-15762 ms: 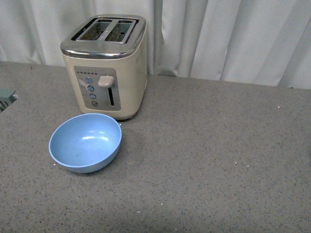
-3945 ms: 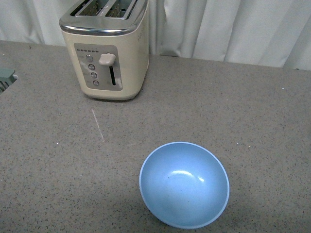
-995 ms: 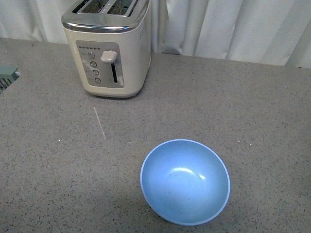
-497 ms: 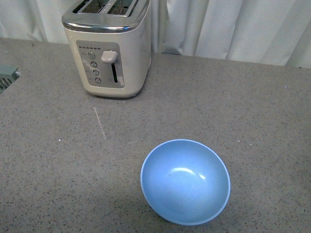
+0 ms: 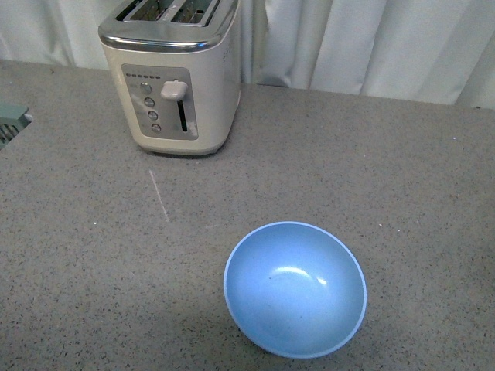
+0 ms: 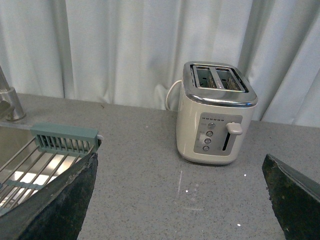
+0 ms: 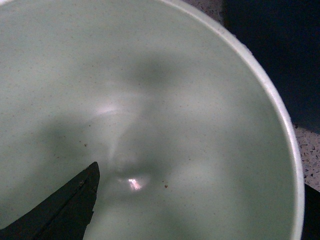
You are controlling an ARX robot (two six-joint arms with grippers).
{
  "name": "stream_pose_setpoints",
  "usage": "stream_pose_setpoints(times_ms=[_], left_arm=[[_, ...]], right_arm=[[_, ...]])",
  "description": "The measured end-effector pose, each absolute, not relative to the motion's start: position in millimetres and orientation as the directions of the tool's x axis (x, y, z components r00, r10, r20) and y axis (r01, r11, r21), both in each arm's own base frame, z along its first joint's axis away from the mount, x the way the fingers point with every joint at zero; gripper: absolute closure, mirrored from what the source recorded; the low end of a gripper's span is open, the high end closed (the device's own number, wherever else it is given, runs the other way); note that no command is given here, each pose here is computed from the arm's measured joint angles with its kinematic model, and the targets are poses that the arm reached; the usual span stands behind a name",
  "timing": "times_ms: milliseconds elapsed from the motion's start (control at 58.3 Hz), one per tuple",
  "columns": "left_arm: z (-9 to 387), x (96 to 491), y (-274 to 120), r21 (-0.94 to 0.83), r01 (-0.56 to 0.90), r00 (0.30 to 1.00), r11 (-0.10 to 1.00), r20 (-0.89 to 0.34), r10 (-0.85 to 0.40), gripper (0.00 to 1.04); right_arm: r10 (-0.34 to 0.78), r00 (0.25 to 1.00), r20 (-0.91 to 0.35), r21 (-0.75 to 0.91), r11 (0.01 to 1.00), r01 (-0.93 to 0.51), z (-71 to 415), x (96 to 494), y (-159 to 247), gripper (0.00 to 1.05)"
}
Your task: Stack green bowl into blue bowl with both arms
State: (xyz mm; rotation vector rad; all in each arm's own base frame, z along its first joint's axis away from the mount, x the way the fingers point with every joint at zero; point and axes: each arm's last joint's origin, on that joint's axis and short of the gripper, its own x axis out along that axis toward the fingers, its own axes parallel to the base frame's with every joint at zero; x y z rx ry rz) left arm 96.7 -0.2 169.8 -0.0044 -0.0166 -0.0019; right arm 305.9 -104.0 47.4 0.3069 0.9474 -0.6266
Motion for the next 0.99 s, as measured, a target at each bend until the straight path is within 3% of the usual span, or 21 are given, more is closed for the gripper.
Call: stream_pose_setpoints(times_ms=[549,995], left_arm=[[169.8,96.7,-0.2,-0.004,0.002,1.0,1.0,0.017,-0.002,0.06],[169.8,96.7,-0.2,-0.004,0.002,1.0,1.0,0.017,-0.002,0.06]], right_arm=[[-0.367,0.42,-0.83,-0.027,0.779,0.626,39.9,308.0,-101.7,0.1],[-0.376,0.448,-0.811,0.005,0.762,0.647,42.5,310.5,-102.4,0.83]])
